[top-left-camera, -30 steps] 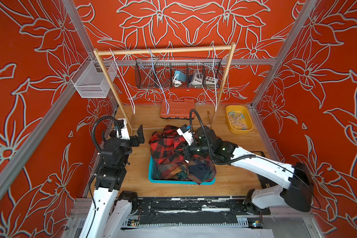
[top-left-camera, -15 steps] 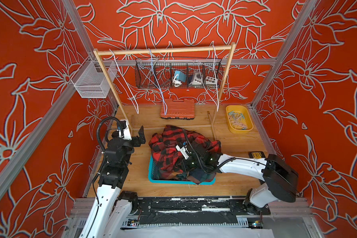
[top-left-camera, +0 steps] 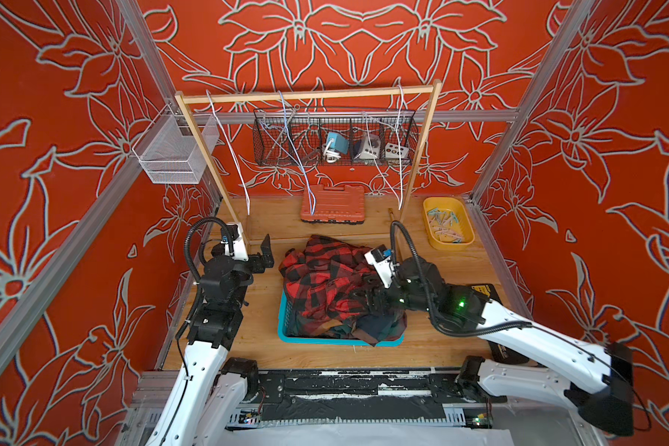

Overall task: Remove the clothespins securing long-sleeve shirts to the hanger
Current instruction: Adjust the long-sleeve shirt at the bin.

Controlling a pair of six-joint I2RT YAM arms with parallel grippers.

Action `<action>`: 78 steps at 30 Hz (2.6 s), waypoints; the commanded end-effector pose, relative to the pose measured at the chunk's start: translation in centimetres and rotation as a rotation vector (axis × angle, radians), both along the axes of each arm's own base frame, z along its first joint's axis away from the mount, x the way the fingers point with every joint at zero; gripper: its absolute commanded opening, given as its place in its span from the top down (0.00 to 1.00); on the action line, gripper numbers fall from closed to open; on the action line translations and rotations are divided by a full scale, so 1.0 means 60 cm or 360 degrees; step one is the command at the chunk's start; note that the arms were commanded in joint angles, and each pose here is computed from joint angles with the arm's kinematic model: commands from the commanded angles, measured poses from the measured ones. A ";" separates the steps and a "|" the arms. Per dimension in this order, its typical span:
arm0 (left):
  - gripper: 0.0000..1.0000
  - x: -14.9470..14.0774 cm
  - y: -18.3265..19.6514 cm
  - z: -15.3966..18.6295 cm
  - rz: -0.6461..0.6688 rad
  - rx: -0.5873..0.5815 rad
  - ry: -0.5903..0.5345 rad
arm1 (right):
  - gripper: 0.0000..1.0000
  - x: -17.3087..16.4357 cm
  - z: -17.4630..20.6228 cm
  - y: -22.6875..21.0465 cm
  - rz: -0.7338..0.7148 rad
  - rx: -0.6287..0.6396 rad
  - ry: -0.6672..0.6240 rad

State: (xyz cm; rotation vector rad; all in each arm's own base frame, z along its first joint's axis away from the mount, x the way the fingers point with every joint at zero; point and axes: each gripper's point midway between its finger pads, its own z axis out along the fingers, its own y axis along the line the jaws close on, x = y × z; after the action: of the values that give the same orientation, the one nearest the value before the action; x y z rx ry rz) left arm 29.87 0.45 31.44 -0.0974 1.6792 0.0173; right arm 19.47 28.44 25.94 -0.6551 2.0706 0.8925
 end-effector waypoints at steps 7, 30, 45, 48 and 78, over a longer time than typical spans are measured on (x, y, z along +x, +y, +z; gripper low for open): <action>0.01 -0.007 0.002 0.034 -0.0001 -0.0007 -0.0091 | 0.24 0.064 -0.043 -0.197 -0.0509 0.0249 0.0349; 0.01 -0.004 0.001 0.032 -0.0005 -0.0005 -0.0082 | 0.28 0.119 -0.143 -0.203 -0.0438 0.0799 0.0658; 0.01 -0.004 0.005 0.022 0.0014 0.0009 -0.0077 | 1.00 0.093 0.007 -0.161 -0.0203 0.0683 0.0284; 0.01 -0.003 0.005 0.019 0.0020 0.0002 -0.0079 | 1.00 0.068 0.046 -0.144 -0.0134 0.0610 0.0178; 0.01 -0.012 0.017 0.011 0.0076 0.0001 -0.0111 | 1.00 0.041 -0.300 0.088 0.0043 -0.0158 0.0729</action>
State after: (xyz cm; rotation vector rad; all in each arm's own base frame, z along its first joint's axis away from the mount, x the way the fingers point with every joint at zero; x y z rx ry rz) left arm 29.23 1.18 31.58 -0.1261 1.6376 0.0447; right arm 21.47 34.28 10.84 -0.6162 2.4503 1.1313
